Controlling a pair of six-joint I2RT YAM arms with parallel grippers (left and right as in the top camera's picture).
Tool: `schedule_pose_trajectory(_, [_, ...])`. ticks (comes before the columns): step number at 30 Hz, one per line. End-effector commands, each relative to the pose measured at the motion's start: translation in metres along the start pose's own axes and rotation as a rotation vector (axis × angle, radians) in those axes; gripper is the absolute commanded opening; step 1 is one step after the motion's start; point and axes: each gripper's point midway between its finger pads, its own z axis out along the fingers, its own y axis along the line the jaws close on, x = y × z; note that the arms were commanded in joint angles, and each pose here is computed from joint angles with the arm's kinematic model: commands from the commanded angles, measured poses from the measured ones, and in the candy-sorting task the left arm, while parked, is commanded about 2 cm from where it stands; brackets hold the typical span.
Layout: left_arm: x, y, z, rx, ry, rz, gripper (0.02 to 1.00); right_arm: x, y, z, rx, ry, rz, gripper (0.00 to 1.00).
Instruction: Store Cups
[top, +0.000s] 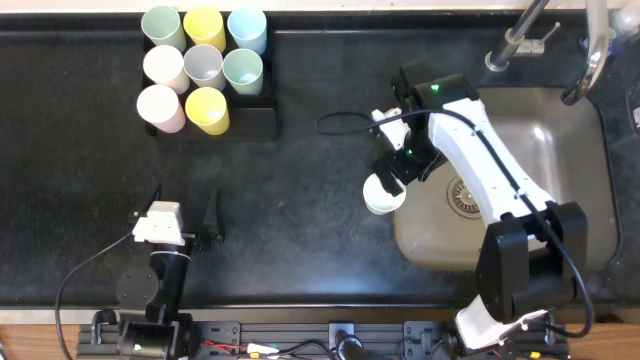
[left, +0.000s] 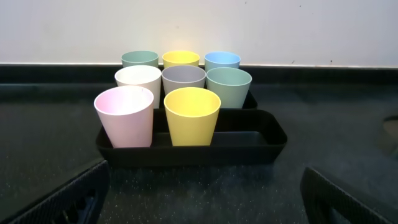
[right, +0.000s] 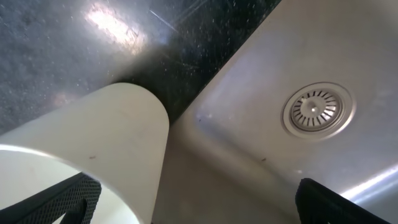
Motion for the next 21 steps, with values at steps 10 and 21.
schedule_pose_trajectory(10, [-0.001, 0.001, -0.001, -0.001, -0.006, 0.021, 1.000, -0.005, 0.034, -0.007, -0.068, 0.005, -0.058, 0.040])
schedule_pose_trajectory(21, [-0.001, 0.001, -0.001, -0.001, -0.006, 0.021, 1.000, -0.060, 0.061, -0.137, 0.035, -0.263, -0.047, 0.045])
